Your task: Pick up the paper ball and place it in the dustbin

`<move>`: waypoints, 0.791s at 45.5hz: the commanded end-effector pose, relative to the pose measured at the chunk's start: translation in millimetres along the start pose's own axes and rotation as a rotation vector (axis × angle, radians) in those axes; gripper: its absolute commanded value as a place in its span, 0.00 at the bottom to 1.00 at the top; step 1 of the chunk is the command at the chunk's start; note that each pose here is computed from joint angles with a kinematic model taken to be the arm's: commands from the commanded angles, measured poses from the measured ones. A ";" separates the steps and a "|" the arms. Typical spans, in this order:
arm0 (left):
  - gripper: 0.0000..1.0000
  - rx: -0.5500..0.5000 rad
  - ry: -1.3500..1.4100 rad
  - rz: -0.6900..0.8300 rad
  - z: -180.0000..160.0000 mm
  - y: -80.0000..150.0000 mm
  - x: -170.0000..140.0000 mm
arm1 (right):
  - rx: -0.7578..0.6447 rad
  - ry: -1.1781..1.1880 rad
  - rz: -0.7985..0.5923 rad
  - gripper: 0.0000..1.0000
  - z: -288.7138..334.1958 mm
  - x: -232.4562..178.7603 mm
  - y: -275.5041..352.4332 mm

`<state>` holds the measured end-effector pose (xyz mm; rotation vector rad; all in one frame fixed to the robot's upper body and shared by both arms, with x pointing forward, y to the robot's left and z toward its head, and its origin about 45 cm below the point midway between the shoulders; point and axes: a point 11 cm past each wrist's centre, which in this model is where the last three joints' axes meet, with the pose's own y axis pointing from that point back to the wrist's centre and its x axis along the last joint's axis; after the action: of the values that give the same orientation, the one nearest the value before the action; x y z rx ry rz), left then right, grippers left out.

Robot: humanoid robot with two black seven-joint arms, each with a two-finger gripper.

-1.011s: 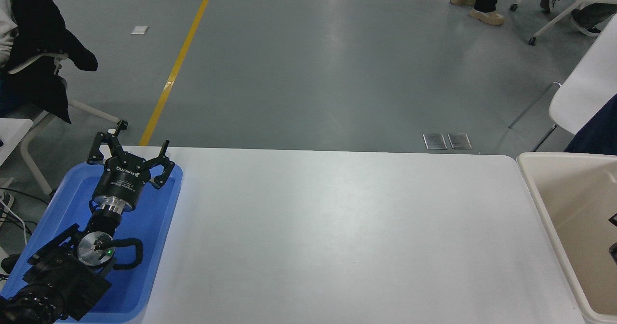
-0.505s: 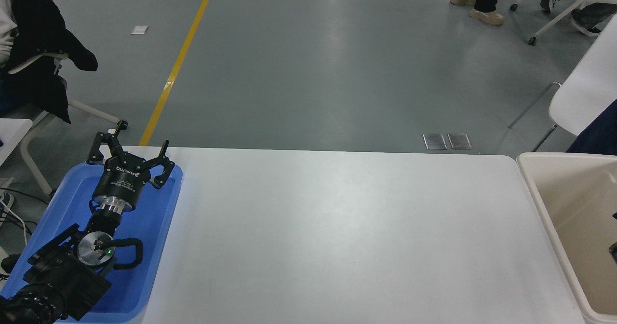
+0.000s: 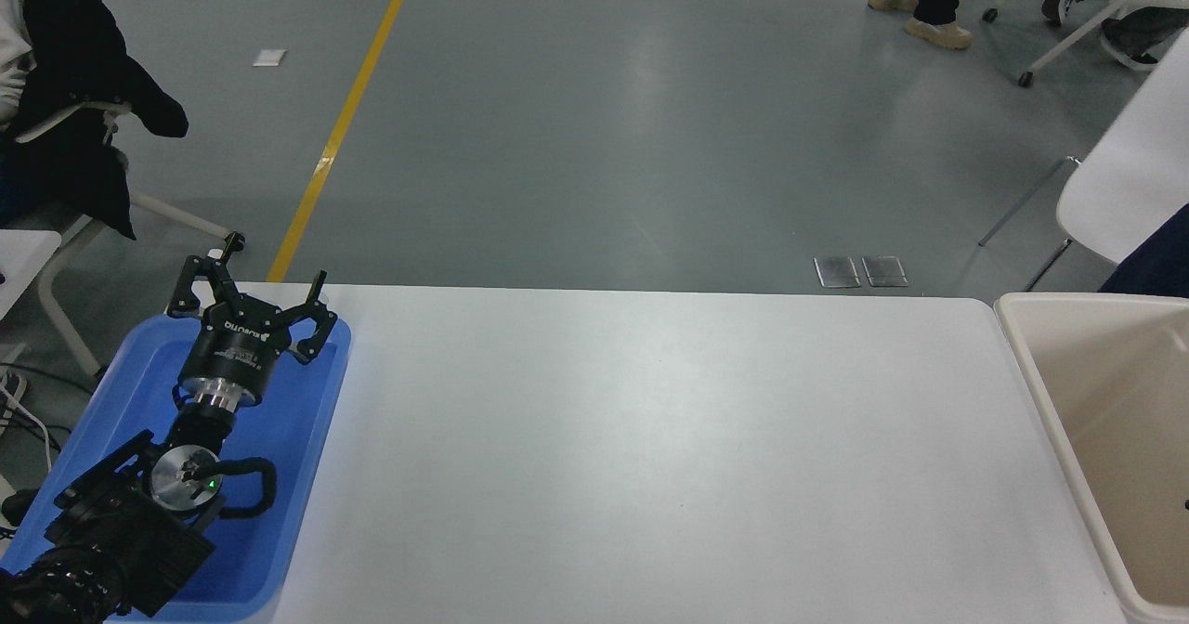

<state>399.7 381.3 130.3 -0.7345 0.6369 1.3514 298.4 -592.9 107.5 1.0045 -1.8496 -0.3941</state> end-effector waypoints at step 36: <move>1.00 -0.002 -0.001 0.000 0.9 0.1 0.2 | 0.703 -0.760 -0.587 1.00 -124.4 -134.4 92.1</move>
<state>399.7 382.1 130.7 -0.7364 0.6354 1.3531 388.8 -459.7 158.7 1.9203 -2.3106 -0.5886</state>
